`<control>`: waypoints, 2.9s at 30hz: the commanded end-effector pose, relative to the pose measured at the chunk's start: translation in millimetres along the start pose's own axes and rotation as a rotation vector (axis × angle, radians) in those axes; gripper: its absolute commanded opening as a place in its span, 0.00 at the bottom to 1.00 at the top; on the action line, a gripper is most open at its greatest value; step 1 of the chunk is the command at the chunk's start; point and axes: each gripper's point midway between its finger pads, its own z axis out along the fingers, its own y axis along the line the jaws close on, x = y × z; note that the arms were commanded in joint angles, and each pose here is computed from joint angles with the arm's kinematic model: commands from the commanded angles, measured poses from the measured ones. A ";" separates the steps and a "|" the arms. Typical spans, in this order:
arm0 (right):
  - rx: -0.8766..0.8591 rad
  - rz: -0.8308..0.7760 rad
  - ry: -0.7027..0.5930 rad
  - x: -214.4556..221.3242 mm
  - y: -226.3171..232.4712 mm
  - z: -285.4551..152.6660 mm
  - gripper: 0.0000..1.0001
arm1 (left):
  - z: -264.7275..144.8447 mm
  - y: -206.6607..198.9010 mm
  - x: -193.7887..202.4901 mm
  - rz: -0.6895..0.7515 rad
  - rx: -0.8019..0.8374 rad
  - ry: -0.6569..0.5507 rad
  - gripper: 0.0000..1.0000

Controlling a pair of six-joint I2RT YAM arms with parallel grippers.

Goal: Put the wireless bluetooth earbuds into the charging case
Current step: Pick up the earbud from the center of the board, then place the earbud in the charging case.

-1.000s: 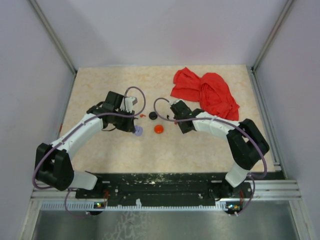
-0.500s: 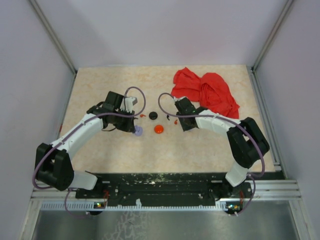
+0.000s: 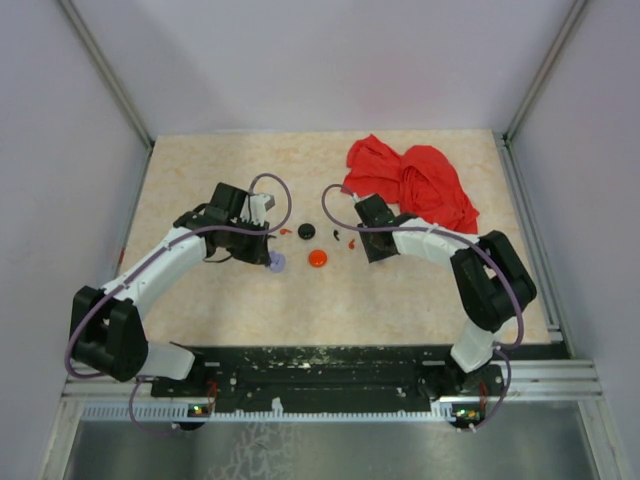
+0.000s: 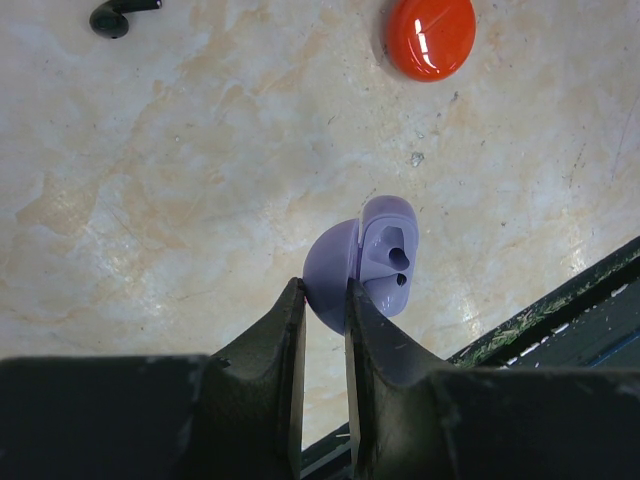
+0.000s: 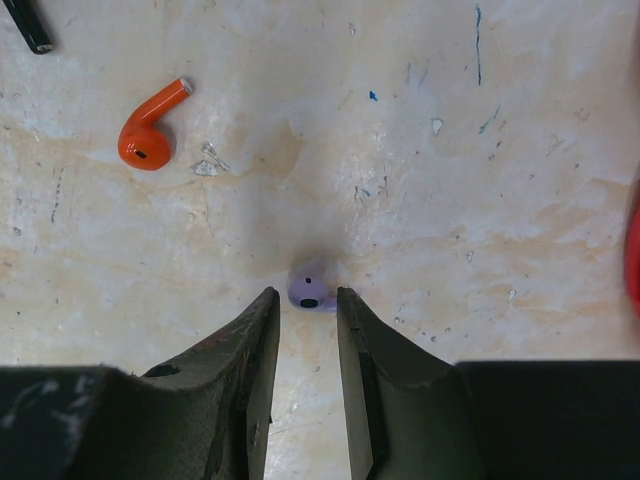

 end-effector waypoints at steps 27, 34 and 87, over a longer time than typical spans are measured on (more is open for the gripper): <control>-0.104 0.077 -0.116 -19.9 12.5 -14.5 0.15 | -3.3 -11.6 -5.4 0.013 0.049 -0.025 0.00; -0.299 0.114 -0.276 -56.4 43.2 -52.8 0.15 | -4.1 -29.0 -13.3 0.032 0.068 -0.034 0.00; -0.951 0.124 -0.566 -79.7 158.2 -167.9 0.15 | -6.4 -107.1 -50.3 0.096 0.224 -0.178 0.00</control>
